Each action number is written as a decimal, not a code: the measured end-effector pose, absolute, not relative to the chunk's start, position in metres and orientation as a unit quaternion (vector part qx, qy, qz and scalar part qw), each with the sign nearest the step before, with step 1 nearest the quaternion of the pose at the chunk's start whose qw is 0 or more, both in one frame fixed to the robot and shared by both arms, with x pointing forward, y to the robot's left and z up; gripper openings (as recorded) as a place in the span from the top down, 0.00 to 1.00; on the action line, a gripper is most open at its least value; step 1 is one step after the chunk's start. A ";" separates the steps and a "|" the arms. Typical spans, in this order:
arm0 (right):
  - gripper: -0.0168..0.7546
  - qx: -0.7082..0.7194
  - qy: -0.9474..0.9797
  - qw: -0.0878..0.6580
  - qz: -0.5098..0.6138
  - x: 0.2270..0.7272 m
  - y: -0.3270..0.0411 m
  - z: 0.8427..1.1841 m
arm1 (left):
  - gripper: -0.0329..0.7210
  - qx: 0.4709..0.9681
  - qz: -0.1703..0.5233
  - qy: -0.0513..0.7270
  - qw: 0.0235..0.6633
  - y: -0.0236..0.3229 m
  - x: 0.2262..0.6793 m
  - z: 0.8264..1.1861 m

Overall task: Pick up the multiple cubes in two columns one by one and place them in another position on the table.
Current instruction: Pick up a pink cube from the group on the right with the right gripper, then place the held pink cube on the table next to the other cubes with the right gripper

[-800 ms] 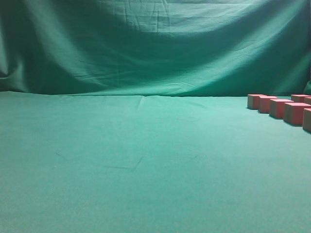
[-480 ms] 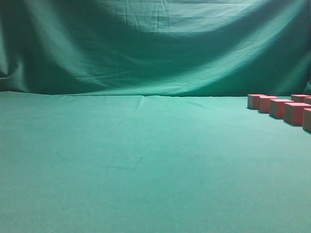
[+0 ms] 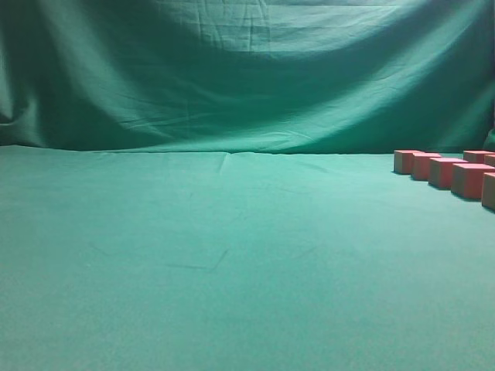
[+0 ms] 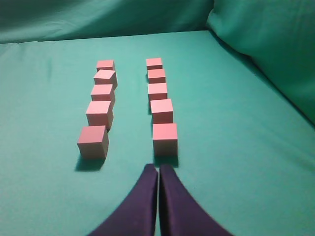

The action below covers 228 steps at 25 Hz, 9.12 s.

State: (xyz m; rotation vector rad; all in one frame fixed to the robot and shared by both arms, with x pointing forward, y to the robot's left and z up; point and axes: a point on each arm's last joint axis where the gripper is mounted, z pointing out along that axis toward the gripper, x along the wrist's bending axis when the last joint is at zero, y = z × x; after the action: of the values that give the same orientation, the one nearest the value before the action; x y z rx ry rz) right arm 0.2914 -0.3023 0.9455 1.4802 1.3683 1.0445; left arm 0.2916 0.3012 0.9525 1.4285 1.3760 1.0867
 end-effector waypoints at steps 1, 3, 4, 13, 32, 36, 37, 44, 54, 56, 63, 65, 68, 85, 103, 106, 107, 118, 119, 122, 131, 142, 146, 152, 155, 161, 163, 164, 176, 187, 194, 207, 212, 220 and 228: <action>0.98 0.591 0.546 0.422 0.417 0.291 -0.302 0.945 | 0.96 0.571 0.435 0.550 0.426 0.301 0.292 0.953; 0.98 0.591 0.546 0.422 0.417 0.291 -0.302 0.945 | 0.96 0.571 0.435 0.550 0.426 0.301 0.292 0.953; 0.98 0.591 0.546 0.422 0.417 0.291 -0.302 0.945 | 0.96 0.571 0.435 0.550 0.426 0.301 0.292 0.953; 0.98 0.586 0.551 0.430 0.410 0.291 -0.303 0.946 | 0.96 0.571 0.435 0.550 0.426 0.301 0.292 0.953; 0.98 0.485 0.390 0.494 0.607 0.290 -0.299 1.012 | 0.96 0.571 0.435 0.550 0.426 0.301 0.292 0.953; 0.98 0.516 0.402 0.468 0.594 0.297 -0.299 1.040 | 0.96 0.571 0.435 0.550 0.426 0.301 0.292 0.953; 0.98 0.523 0.404 0.462 0.592 0.300 -0.299 1.045 | 0.96 0.571 0.435 0.550 0.426 0.301 0.292 0.953; 0.98 0.546 0.441 0.450 0.552 0.321 -0.299 1.061 | 0.96 0.571 0.435 0.550 0.426 0.301 0.292 0.953; 0.98 0.625 0.592 0.356 0.363 0.355 -0.299 1.089 | 0.96 0.571 0.435 0.550 0.426 0.301 0.292 0.953; 0.98 0.627 0.635 0.316 0.322 0.365 -0.295 1.090 | 0.96 0.571 0.435 0.550 0.426 0.301 0.292 0.953; 0.98 0.602 0.755 0.175 0.191 0.411 -0.262 1.067 | 0.96 0.571 0.435 0.550 0.426 0.301 0.292 0.953; 0.98 0.584 0.775 0.161 0.182 0.424 -0.249 1.059 | 0.96 0.571 0.435 0.550 0.426 0.301 0.292 0.953; 0.98 0.589 0.778 0.140 0.170 0.443 -0.235 1.042 | 0.96 0.571 0.435 0.550 0.426 0.301 0.292 0.953; 0.47 0.651 0.747 0.114 0.074 0.537 -0.218 0.986 | 0.96 0.571 0.435 0.550 0.426 0.301 0.292 0.953; 0.31 0.659 0.745 0.098 0.036 0.552 -0.215 0.944 | 0.96 0.571 0.435 0.550 0.426 0.301 0.292 0.953; 0.31 0.659 0.745 0.099 0.038 0.553 -0.215 0.942 | 0.96 0.571 0.435 0.550 0.426 0.301 0.292 0.953; 0.31 0.661 0.743 0.099 0.039 0.553 -0.215 0.942 | 0.96 0.571 0.435 0.550 0.426 0.301 0.292 0.953; 0.63 0.678 0.728 0.096 0.035 0.552 -0.215 0.943 | 0.96 0.571 0.435 0.550 0.426 0.301 0.292 0.953; 0.63 0.679 0.727 0.095 0.034 0.552 -0.215 0.943 | 0.96 0.571 0.435 0.550 0.426 0.301 0.292 0.953; 0.63 0.682 0.726 0.086 0.020 0.551 -0.215 0.948 | 0.96 0.571 0.435 0.550 0.426 0.301 0.292 0.953; 0.63 0.557 0.820 0.112 0.065 0.542 -0.149 1.021 | 0.96 0.571 0.435 0.550 0.426 0.301 0.292 0.953; 0.63 0.362 0.925 0.096 0.062 0.559 -0.096 1.032 | 0.96 0.571 0.435 0.550 0.426 0.301 0.292 0.953; 0.63 0.314 0.944 0.088 0.042 0.577 -0.089 1.011 | 0.96 0.571 0.435 0.550 0.426 0.301 0.292 0.953; 0.63 0.296 0.953 0.068 0.023 0.600 -0.073 0.974 | 0.96 0.571 0.435 0.550 0.426 0.301 0.292 0.953; 0.63 0.299 0.952 0.067 0.027 0.610 -0.065 0.966 | 0.96 0.571 0.435 0.550 0.426 0.301 0.292 0.953; 0.63 0.334 0.939 0.071 0.038 0.621 -0.058 0.958 | 0.96 0.571 0.435 0.550 0.426 0.301 0.292 0.953; 0.63 0.353 0.932 0.074 0.037 0.622 -0.058 0.957 | 0.96 0.571 0.435 0.550 0.426 0.301 0.292 0.953; 0.63 0.363 0.928 0.076 0.038 0.623 -0.058 0.956 | 0.96 0.571 0.435 0.550 0.426 0.301 0.292 0.953; 0.63 0.402 0.909 0.104 0.043 0.629 -0.060 0.954 | 0.96 0.571 0.435 0.550 0.426 0.301 0.292 0.953; 0.63 0.427 0.899 0.086 0.042 0.634 -0.072 0.953 | 0.96 0.571 0.435 0.550 0.426 0.301 0.292 0.953; 0.63 0.429 0.899 0.067 0.056 0.632 -0.068 0.953 | 0.96 0.571 0.435 0.550 0.426 0.301 0.292 0.953; 0.63 0.429 0.899 0.066 0.058 0.632 -0.067 0.953 | 0.96 0.571 0.435 0.550 0.426 0.301 0.292 0.953; 0.63 0.421 0.903 0.067 0.058 0.632 -0.067 0.953 | 0.96 0.571 0.435 0.550 0.426 0.301 0.292 0.953; 0.63 0.417 0.904 0.068 0.058 0.632 -0.067 0.953 | 0.96 0.571 0.435 0.550 0.426 0.301 0.292 0.953; 0.63 0.417 0.904 0.067 0.057 0.632 -0.067 0.953 | 0.96 0.571 0.435 0.550 0.426 0.301 0.292 0.953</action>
State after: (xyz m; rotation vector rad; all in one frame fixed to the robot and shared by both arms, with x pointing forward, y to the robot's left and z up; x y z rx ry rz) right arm 0.6322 -0.0673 0.9526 1.2579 2.7261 0.1718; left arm 0.2916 0.3012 0.9525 1.4285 1.3760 1.0867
